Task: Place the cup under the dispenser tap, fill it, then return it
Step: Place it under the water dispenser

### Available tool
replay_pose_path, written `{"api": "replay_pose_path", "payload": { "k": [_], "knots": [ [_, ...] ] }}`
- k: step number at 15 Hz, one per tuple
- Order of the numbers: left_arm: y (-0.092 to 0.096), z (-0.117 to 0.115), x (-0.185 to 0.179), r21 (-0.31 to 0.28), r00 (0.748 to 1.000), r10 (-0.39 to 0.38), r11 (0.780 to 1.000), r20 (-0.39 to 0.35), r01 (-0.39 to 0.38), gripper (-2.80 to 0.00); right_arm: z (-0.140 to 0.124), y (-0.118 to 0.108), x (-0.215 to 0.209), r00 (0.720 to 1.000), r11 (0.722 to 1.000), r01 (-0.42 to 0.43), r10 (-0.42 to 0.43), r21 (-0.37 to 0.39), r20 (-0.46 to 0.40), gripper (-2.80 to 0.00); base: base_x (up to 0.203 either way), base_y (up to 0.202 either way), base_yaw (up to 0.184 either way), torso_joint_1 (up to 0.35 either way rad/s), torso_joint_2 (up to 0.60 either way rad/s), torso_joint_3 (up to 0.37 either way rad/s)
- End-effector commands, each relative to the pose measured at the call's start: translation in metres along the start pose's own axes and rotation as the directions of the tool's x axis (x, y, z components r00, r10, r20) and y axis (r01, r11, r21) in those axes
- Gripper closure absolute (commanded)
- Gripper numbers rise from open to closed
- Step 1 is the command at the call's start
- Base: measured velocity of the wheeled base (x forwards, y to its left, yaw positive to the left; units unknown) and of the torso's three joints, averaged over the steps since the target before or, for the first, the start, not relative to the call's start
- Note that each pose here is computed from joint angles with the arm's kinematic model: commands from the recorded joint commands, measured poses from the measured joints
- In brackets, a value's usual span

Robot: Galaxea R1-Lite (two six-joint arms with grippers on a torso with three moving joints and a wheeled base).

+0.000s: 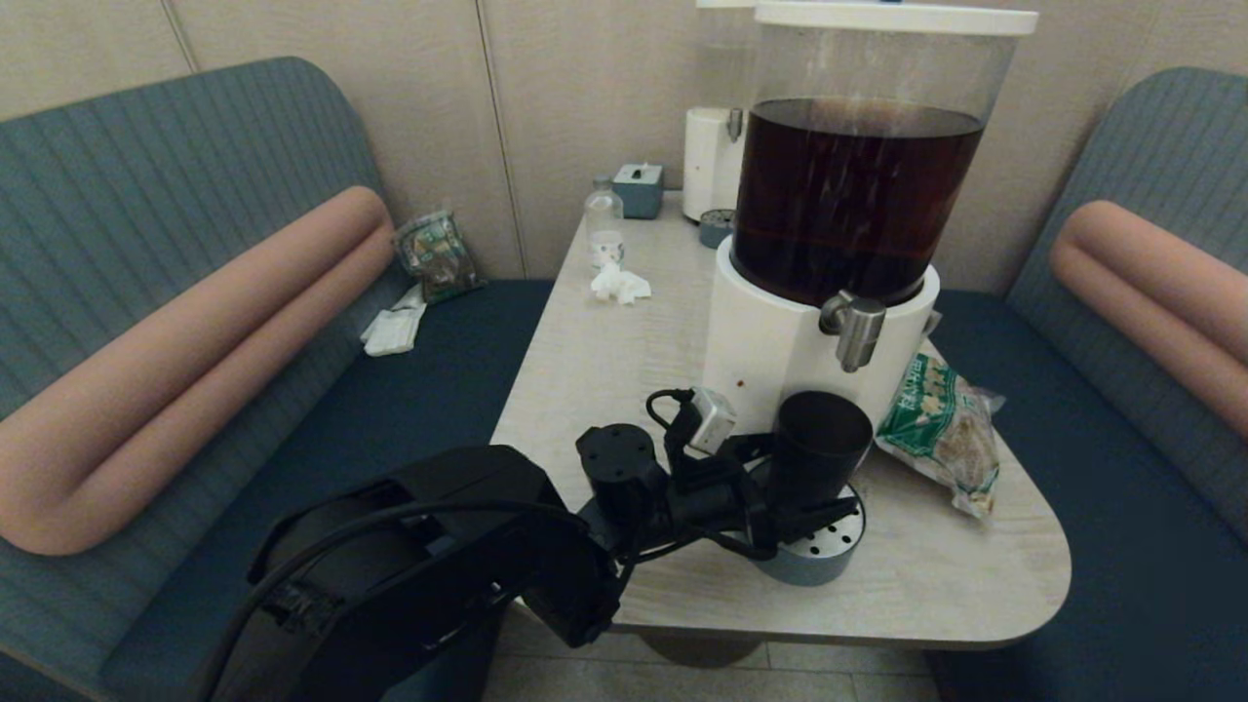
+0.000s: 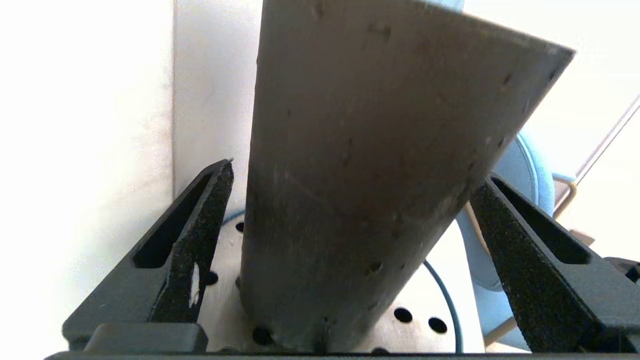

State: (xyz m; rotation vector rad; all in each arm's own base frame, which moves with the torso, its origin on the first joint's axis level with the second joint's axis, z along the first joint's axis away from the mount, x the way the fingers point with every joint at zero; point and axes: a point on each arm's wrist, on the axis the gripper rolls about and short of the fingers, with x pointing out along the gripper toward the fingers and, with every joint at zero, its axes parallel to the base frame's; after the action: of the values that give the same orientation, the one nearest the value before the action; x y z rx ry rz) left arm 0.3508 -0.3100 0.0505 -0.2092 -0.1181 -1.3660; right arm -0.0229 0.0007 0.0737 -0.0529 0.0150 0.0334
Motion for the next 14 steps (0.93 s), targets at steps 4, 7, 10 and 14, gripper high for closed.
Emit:
{"api": "replay_pose_path", "payload": {
  "k": [4,7,10,14],
  "knots": [
    [-0.0034,0.0014,-0.0013,-0.001,1.000,-0.006,1.000,-0.002,0.006,-2.80,-0.0004,0.0000,0.0001,1.000,1.000,-0.001,0.001,0.000,-0.001,0.00,0.000,0.000,0.000,0.000,0.00,0.000],
    [-0.0047,0.0012,-0.0030,-0.005,1.000,-0.004,1.000,-0.009,0.004,-2.80,-0.0004,0.0000,0.0001,1.000,1.000,-0.001,0.001,0.000,-0.001,0.00,0.000,0.000,0.000,0.000,0.00,0.000],
    [-0.0064,0.0040,-0.0043,-0.005,1.000,-0.004,1.000,-0.010,0.004,-2.80,-0.0004,0.0000,0.0001,1.000,1.000,-0.001,0.001,0.000,-0.001,0.00,0.000,0.000,0.000,0.000,0.00,0.000],
    [-0.0085,0.0090,-0.0102,-0.010,1.000,0.005,1.000,-0.019,-0.006,-2.80,-0.0004,0.0000,0.0001,1.000,1.000,-0.001,0.001,0.000,-0.001,0.00,0.000,0.000,0.000,0.000,0.00,0.000]
  ]
}}
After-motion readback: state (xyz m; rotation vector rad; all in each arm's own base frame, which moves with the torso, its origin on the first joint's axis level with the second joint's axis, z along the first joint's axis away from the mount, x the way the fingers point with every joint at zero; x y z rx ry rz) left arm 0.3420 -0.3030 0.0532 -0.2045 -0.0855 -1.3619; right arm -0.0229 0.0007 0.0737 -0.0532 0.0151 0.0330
